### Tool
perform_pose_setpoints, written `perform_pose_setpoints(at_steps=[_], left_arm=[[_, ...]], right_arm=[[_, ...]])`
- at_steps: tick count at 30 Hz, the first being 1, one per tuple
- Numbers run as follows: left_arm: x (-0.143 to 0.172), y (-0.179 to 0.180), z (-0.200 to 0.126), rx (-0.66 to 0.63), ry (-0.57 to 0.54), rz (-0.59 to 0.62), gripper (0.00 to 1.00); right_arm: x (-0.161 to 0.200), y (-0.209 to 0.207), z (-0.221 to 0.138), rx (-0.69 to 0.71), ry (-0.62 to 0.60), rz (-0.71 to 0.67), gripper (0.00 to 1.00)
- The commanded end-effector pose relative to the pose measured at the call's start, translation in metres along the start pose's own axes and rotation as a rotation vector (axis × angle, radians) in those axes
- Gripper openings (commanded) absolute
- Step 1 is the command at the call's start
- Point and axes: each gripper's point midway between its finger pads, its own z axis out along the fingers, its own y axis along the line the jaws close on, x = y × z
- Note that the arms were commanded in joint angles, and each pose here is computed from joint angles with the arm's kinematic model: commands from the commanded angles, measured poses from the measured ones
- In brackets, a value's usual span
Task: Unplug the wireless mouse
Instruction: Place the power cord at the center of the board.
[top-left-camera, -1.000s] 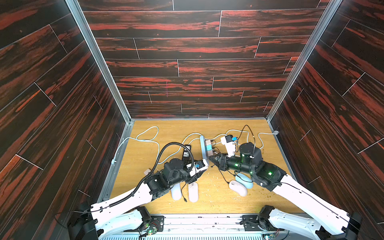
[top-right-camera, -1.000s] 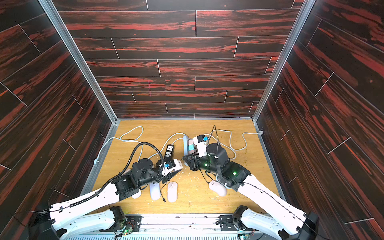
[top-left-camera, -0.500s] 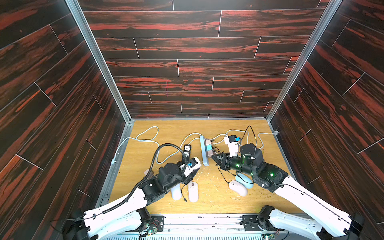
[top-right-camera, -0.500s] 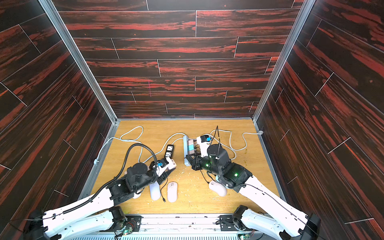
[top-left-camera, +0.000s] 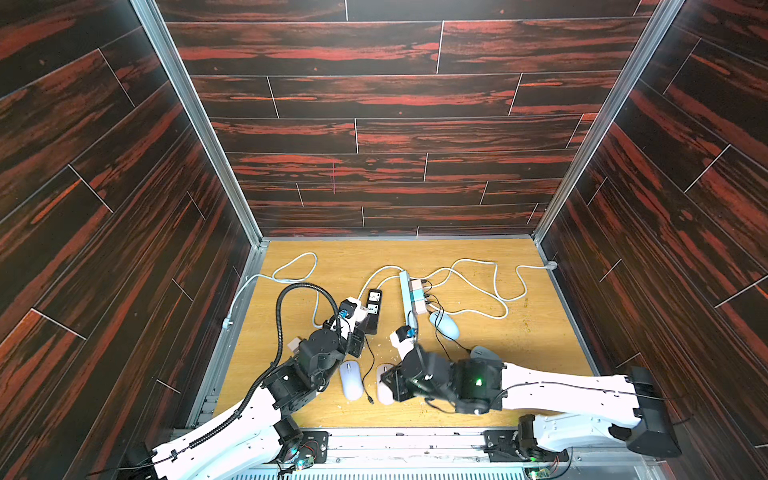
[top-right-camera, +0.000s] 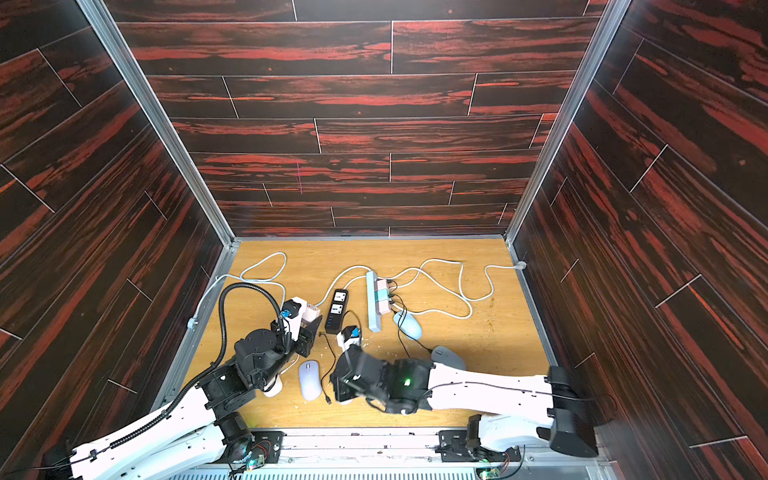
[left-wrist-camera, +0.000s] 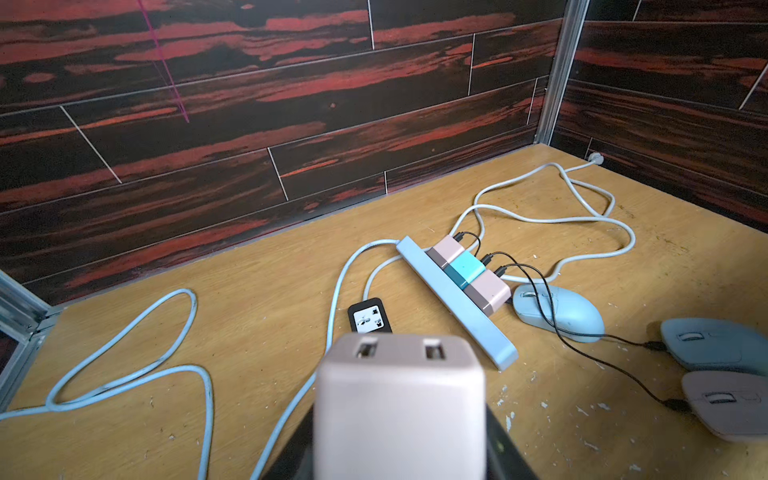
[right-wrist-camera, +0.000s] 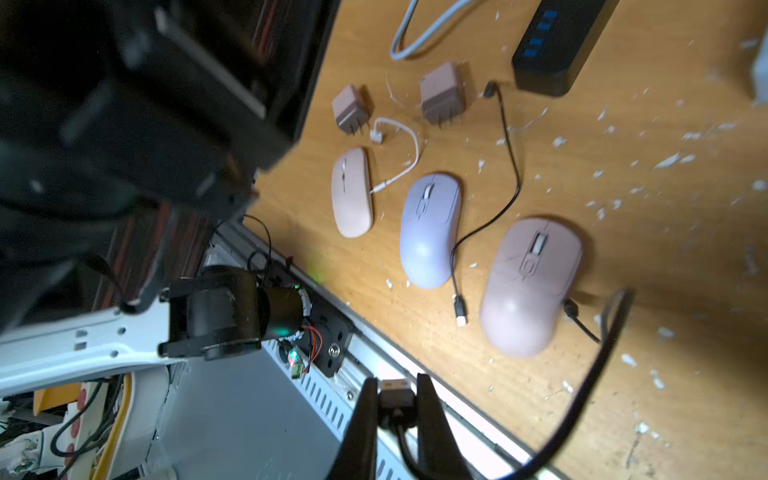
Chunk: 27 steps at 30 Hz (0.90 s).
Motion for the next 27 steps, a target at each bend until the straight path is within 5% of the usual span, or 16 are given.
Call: perform_pose_setpoints(at_steps=[1,10,27], left_arm=[[0.0,0.008,-0.005,-0.035,-0.005,-0.037,0.0],[0.002,0.008,-0.012,-0.018,-0.006,-0.05,0.0],[0.0,0.007,-0.008,-0.02,-0.007,-0.1,0.0]], right_arm=[[0.011,-0.004,-0.002,0.071,-0.014,0.074,0.0],[0.033,-0.006,-0.008,0.045,0.0,0.151,0.0],[-0.007,0.011,-0.055,0.0,-0.019,0.126,0.0]])
